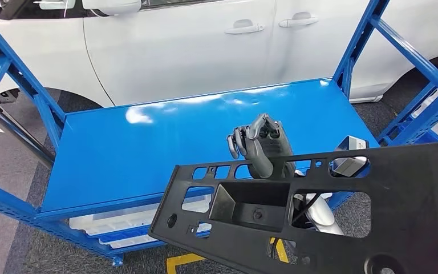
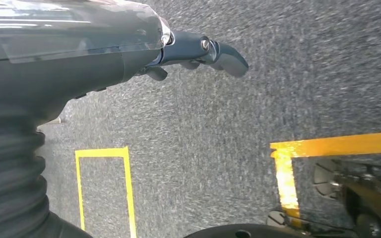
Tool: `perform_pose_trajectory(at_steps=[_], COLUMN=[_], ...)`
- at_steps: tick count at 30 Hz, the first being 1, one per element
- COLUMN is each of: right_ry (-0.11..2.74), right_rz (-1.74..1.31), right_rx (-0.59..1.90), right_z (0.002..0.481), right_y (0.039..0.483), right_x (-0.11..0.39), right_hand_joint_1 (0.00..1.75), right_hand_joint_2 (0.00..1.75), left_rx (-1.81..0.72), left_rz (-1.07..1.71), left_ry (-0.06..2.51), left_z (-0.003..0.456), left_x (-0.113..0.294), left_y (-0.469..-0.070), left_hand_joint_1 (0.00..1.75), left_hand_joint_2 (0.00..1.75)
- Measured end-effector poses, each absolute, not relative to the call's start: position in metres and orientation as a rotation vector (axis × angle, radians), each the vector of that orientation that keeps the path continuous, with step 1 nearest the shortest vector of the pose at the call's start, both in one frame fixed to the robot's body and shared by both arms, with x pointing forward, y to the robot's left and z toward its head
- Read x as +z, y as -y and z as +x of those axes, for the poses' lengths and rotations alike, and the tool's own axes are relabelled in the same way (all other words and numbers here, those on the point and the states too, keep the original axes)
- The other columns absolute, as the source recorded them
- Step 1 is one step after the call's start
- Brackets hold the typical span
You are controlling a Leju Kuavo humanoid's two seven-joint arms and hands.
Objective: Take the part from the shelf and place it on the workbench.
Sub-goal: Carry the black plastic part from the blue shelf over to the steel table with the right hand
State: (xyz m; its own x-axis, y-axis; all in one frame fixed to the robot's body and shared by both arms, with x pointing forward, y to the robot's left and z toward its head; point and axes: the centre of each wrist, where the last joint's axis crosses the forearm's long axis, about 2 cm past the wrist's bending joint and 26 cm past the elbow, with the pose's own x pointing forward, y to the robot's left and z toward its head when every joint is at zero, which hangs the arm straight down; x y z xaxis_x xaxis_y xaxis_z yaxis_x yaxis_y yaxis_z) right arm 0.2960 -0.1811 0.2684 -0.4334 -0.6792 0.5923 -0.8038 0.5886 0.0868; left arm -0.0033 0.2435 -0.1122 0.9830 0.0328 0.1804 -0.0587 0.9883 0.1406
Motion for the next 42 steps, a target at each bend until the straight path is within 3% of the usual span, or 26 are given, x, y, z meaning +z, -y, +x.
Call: perform_pose_trajectory(at_steps=[42], right_ry=[2.211], right_rz=[1.182], right_rx=[0.260], right_z=[0.297], right_y=[0.181], right_x=[0.262], right_hand_joint_1=[1.75], right_hand_joint_2=[1.75], left_rx=[0.049], left_rz=[0.157], left_ry=[0.167], left_z=[-0.012], left_x=[-0.113], left_y=[-0.246], left_hand_joint_1=[0.00], left_hand_joint_2=[1.75])
